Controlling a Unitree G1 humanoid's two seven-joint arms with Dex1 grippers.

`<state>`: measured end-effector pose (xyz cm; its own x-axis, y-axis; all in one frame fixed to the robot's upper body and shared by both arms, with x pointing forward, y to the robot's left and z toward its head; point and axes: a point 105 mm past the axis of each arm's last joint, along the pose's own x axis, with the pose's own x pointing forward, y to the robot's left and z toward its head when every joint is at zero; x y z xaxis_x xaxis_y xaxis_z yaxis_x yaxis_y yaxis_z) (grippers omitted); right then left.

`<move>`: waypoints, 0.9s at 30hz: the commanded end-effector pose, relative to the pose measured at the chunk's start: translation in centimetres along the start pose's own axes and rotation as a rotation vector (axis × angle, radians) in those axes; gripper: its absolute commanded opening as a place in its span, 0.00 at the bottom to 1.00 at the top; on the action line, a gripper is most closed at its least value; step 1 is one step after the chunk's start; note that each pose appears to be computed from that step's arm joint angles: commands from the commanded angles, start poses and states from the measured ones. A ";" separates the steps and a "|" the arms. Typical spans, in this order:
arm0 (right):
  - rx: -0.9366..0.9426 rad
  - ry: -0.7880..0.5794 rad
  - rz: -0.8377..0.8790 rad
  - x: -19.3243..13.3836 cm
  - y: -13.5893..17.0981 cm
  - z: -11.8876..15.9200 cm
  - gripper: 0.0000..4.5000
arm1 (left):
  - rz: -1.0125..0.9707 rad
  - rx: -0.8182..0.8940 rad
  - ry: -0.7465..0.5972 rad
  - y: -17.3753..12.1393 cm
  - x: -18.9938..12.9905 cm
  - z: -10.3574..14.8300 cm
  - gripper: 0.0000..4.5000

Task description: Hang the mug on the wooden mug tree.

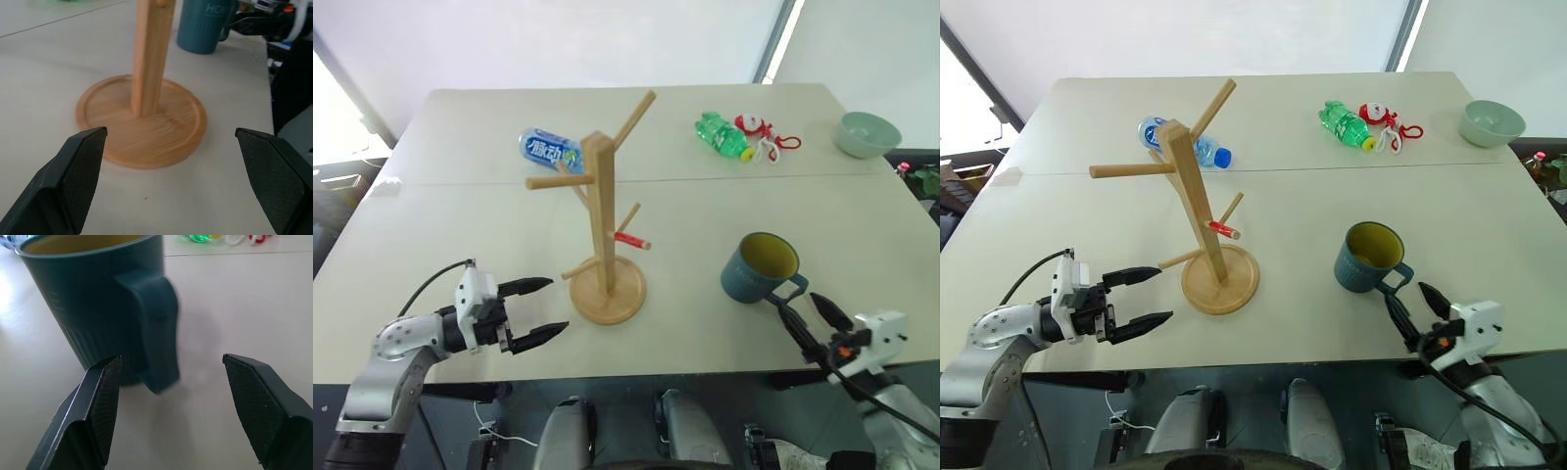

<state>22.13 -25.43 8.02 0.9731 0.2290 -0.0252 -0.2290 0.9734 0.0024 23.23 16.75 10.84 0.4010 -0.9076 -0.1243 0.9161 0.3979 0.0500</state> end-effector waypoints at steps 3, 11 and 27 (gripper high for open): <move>-0.037 -0.042 -0.074 0.4 -1.3 0.4 0.76 | -0.090 0.019 -0.034 -1.9 0.7 1.0 1.00; -0.032 -0.046 -0.127 0.4 -2.4 -0.1 0.76 | -0.179 0.021 -0.057 -4.2 1.2 0.9 1.00; -0.012 -0.056 -0.178 2.3 -2.6 -0.9 0.76 | -0.253 0.053 -0.109 -6.7 2.9 2.1 1.00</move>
<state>24.85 -27.31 6.48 0.9979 0.0653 0.0008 -0.0653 0.9979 0.0020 18.58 11.73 11.26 0.1757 -0.9829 -0.0557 0.9837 0.1731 0.0482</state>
